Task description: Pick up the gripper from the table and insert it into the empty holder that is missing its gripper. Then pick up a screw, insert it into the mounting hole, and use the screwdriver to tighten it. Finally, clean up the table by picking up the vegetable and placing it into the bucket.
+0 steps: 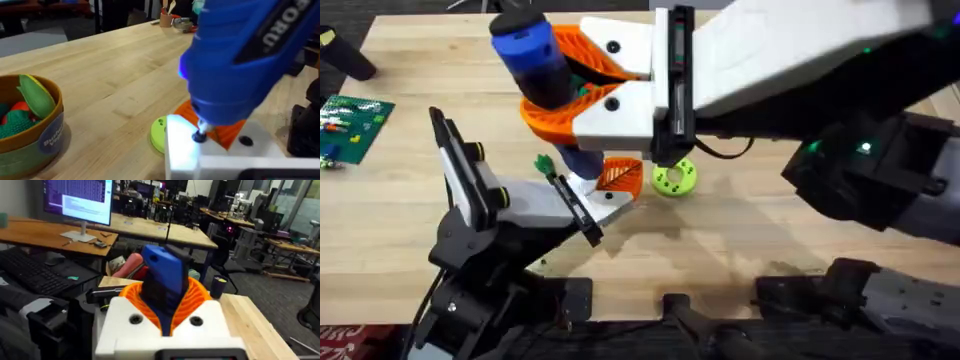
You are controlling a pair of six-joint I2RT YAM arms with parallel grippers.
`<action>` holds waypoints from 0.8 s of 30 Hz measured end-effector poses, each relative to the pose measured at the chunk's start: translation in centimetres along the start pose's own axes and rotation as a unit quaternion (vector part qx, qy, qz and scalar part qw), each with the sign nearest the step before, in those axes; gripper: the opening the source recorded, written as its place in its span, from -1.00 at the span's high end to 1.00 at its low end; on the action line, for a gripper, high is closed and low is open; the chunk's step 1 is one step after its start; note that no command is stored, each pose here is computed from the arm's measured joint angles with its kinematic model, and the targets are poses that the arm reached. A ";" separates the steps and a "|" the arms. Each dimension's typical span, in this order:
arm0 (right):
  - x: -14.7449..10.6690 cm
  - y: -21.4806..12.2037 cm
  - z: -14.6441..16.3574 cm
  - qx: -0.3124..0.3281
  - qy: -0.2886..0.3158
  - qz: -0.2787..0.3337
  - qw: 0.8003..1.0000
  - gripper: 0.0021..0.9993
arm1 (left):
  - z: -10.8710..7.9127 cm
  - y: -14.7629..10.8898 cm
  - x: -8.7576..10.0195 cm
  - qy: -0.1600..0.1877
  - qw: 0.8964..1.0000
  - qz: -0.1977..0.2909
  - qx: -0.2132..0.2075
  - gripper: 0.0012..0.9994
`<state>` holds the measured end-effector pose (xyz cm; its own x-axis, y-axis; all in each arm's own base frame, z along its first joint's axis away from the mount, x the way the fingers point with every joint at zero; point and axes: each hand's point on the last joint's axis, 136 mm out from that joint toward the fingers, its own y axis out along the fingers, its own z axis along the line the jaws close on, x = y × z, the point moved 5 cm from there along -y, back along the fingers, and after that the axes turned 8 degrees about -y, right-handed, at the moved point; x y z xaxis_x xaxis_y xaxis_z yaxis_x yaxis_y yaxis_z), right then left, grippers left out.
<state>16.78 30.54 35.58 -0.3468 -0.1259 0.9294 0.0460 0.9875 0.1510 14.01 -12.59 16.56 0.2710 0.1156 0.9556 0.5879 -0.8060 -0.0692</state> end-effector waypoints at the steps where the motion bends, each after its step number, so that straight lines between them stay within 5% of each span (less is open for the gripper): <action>1: 0.1 0.0 0.0 0.000 -0.001 -0.004 1.000 0.86 | 0.0 0.0 0.0 0.000 1.000 0.000 0.000 0.98; 14: 1.8 -0.4 0.2 0.000 -0.016 -0.037 0.999 0.86 | 0.0 0.0 0.0 0.000 1.000 0.000 0.000 0.98; 24: 0.9 -1.0 -0.8 -0.012 -0.004 -0.014 1.000 0.86 | 0.0 0.0 0.0 0.000 1.000 0.000 0.000 0.98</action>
<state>17.20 29.33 36.52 -0.3561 -0.1529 0.9219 0.0587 0.9809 0.1854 14.01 -12.59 16.56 0.2712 0.1156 0.9556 0.5884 -0.8056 -0.0695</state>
